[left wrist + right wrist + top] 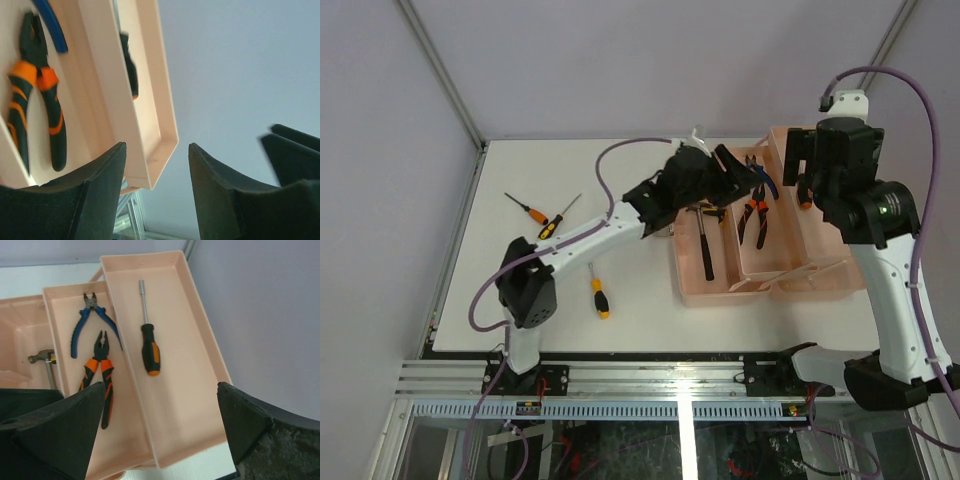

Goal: Pack the tool kit

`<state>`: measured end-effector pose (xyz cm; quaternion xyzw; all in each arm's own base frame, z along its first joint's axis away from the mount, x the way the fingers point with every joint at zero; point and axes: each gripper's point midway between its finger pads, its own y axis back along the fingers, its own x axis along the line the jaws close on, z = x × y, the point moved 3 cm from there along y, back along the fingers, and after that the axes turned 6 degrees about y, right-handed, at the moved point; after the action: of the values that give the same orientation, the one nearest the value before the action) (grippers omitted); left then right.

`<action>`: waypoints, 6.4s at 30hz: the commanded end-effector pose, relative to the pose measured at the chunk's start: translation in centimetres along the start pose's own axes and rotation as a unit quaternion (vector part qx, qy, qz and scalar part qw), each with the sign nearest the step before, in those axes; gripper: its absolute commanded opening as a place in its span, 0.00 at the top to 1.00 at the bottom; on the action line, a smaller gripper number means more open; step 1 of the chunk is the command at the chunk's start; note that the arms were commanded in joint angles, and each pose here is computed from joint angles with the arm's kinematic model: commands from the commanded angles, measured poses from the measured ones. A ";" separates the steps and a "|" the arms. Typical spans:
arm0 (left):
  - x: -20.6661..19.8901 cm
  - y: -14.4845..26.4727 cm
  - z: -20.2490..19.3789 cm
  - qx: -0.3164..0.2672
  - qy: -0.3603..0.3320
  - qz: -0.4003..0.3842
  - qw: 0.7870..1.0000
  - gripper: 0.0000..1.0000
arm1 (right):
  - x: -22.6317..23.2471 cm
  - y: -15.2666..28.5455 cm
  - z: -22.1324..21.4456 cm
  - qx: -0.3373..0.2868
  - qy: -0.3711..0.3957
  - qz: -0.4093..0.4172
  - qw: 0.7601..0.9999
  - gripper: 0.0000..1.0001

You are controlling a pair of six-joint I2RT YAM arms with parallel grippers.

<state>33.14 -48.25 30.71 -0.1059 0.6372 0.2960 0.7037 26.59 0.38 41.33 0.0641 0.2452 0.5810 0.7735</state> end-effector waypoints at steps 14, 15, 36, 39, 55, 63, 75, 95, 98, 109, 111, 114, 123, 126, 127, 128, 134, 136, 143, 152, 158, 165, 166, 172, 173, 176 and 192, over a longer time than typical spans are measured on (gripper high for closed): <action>14.7 23.8 28.3 -0.227 -0.155 0.250 0.928 0.46 | 18.4 -5.0 3.6 0.037 -0.022 0.258 0.965 0.17; 16.3 24.5 28.9 -0.207 -0.191 0.268 0.921 0.46 | 19.1 -5.0 3.7 0.038 -0.021 0.265 0.963 0.16; 33.4 26.9 28.7 0.123 -0.320 0.479 0.809 0.46 | 17.0 -3.0 2.1 0.034 -0.022 0.249 0.968 0.14; 34.4 26.7 29.2 0.117 -0.331 0.490 0.798 0.45 | 16.9 -2.8 2.1 0.033 -0.022 0.249 0.968 0.14; 40.0 24.7 29.7 0.118 -0.326 0.509 0.788 0.62 | 15.3 -1.9 1.3 0.038 -0.015 0.235 0.971 0.13; 33.1 21.8 29.8 0.079 -0.296 0.390 0.869 1.00 | 14.2 -1.4 1.1 0.036 -0.010 0.223 0.974 0.12; -0.2 21.5 27.6 -0.051 -0.222 -0.165 0.960 1.00 | 21.7 -1.0 2.3 0.019 -0.051 0.407 0.912 0.10; -10.0 18.0 18.8 0.011 -0.257 -0.294 0.920 1.00 | 26.0 4.4 7.9 -0.085 -0.159 0.562 0.807 0.10; -10.3 17.9 17.9 0.018 -0.261 -0.297 0.919 1.00 | 26.1 4.8 8.5 -0.096 -0.167 0.566 0.802 0.13; -10.6 18.3 16.7 0.024 -0.267 -0.298 0.916 1.00 | 26.2 4.4 8.5 -0.095 -0.169 0.557 0.808 0.95; -10.7 18.4 16.7 0.024 -0.268 -0.295 0.917 0.89 | 26.1 4.3 8.4 -0.091 -0.170 0.551 0.812 1.00; -10.8 18.6 17.6 0.006 -0.281 -0.273 0.920 0.43 | 25.0 4.3 8.7 -0.101 -0.169 0.529 0.825 1.00; -3.8 24.2 31.8 -0.179 -0.275 -0.090 0.940 0.15 | 15.4 0.1 9.1 -0.067 -0.135 0.363 0.920 1.00; 0.9 27.1 34.9 -0.225 -0.286 0.030 0.931 0.15 | 9.8 -3.4 7.0 0.016 -0.102 0.263 0.959 1.00; 2.7 28.0 35.5 -0.234 -0.281 0.064 0.929 0.15 | 8.3 -4.4 5.9 0.048 -0.081 0.231 0.968 1.00; 4.5 29.1 36.1 -0.244 -0.270 0.096 0.926 0.15 | 6.7 -5.3 4.4 0.085 -0.060 0.198 0.975 1.00; 11.7 35.0 35.7 -0.272 -0.221 0.216 0.911 0.13 | 2.8 -8.4 -1.0 0.172 -0.027 0.131 0.976 1.00; 12.9 36.3 34.6 -0.269 -0.220 0.231 0.909 0.13 | 1.6 -9.2 -2.8 0.192 -0.034 0.118 0.974 1.00; 15.0 38.6 31.4 -0.236 -0.224 0.269 0.906 0.13 | -2.4 -11.0 -6.6 0.234 -0.065 0.093 0.966 1.00; 16.7 39.8 30.0 -0.229 -0.196 0.319 0.898 0.14 | -1.9 -11.8 -8.4 0.279 -0.055 0.124 0.951 1.00; 20.2 41.2 29.5 -0.260 -0.121 0.394 0.873 0.14 | -1.5 -12.0 -9.7 0.297 -0.037 0.137 0.944 1.00; 22.3 41.2 28.8 -0.264 -0.060 0.416 0.868 0.16 | -0.9 -13.0 -10.8 0.313 -0.021 0.155 0.937 0.99; 22.5 41.2 28.8 -0.266 -0.052 0.420 0.866 0.16 | -0.7 -13.6 -11.3 0.321 -0.020 0.158 0.934 0.98; 23.1 40.7 28.2 -0.247 -0.015 0.421 0.873 0.16 | -0.4 -14.7 -11.5 0.329 -0.019 0.162 0.930 0.91; 23.1 40.6 28.1 -0.245 -0.011 0.419 0.874 0.16 | -0.4 -14.8 -11.5 0.330 -0.019 0.161 0.930 0.87; 23.2 40.5 27.9 -0.243 -0.009 0.416 0.876 0.16 | -0.4 -14.9 -11.5 0.331 -0.021 0.159 0.930 0.73; 28.4 38.4 30.9 -0.272 0.100 0.435 0.853 0.17 | -1.9 -9.3 -3.8 0.196 -0.073 0.162 0.964 0.25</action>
<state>35.53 5.64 18.91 0.0139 0.5594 0.7083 0.4304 34.14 -6.56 28.04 0.3579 0.3576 0.5861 0.6329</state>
